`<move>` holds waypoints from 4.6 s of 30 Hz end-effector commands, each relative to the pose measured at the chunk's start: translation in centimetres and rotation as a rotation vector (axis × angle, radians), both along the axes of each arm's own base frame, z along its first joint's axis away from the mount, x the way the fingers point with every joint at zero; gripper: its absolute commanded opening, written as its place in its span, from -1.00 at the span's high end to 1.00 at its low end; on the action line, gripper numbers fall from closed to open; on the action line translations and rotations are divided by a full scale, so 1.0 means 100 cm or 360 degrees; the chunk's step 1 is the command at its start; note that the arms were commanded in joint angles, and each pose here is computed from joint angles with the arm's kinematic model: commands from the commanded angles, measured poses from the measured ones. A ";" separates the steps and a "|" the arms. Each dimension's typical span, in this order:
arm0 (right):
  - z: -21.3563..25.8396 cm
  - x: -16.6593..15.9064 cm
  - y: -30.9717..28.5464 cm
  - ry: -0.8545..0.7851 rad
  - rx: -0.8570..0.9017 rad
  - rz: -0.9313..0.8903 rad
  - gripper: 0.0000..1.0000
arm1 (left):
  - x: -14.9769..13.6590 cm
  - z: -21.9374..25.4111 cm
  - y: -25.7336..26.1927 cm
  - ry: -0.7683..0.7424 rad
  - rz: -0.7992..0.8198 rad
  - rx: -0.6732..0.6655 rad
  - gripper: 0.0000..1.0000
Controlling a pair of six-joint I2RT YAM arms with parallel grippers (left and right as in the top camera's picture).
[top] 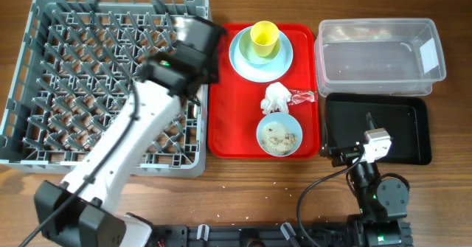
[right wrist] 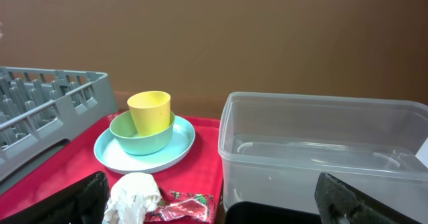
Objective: Sort waste into correct bins and load items into the dishwasher rack
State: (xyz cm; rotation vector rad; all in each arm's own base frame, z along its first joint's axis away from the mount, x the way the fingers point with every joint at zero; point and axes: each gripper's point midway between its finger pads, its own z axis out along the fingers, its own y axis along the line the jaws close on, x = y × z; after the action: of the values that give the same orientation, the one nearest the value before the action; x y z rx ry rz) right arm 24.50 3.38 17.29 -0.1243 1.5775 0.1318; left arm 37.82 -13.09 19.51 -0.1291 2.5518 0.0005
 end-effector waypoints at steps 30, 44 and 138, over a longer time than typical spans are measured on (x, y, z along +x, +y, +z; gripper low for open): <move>0.001 0.000 -0.001 -0.0012 -0.0007 -0.0009 -1.00 | -0.005 0.026 0.038 -0.0077 0.0099 -0.0216 0.31; 0.001 0.000 -0.001 -0.0011 -0.0006 -0.0009 -0.99 | -0.125 0.134 0.166 -0.0506 0.0760 -0.0376 -1.00; -0.112 0.127 0.127 0.1727 -0.0100 -0.0075 0.10 | -0.124 0.133 0.166 -0.0498 0.0761 -0.0375 -1.00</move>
State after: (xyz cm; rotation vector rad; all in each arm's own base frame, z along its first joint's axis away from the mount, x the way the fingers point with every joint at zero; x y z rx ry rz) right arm 35.84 17.36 6.58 -0.1407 2.7043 0.2231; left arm 25.45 3.34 32.56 -0.7439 2.1609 -0.1197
